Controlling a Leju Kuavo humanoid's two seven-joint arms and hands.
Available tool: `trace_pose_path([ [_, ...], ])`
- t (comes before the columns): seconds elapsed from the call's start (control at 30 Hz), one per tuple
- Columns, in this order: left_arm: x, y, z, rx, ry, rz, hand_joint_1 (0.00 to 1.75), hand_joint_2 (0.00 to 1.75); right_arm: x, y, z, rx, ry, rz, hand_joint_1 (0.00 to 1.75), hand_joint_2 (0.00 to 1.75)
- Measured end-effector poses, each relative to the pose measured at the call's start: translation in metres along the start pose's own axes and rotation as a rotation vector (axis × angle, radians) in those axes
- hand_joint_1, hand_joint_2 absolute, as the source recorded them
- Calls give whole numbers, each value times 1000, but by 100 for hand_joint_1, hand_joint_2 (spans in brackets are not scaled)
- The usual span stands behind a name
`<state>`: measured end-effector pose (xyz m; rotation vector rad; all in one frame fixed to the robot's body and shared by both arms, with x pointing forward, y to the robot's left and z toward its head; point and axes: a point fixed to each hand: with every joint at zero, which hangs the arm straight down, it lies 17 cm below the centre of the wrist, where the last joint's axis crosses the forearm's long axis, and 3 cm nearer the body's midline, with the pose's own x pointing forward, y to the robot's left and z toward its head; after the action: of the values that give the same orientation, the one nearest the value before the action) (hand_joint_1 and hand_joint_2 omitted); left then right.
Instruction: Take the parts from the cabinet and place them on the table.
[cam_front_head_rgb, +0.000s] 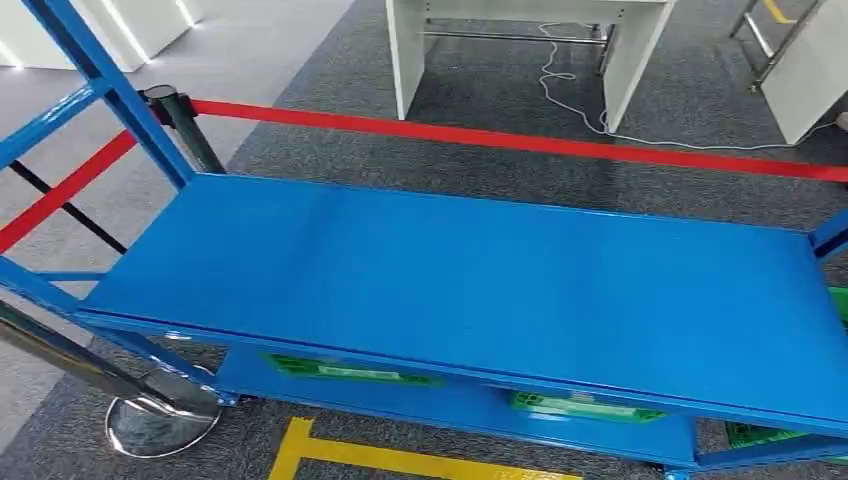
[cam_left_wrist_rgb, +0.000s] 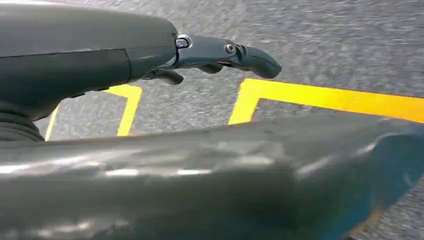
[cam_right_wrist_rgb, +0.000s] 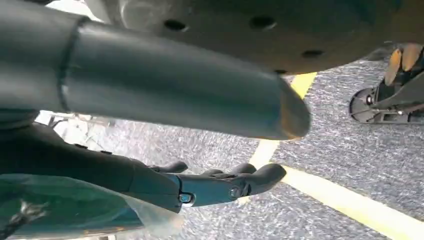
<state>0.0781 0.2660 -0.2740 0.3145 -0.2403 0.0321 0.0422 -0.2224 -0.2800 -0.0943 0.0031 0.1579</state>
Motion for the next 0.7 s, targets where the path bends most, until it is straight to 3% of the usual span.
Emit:
trace_pose_path([
  [0.7, 2, -1, 0, -2, 4, -17, 0, 0, 4, -5, 0, -14, 8, -17, 0, 0],
])
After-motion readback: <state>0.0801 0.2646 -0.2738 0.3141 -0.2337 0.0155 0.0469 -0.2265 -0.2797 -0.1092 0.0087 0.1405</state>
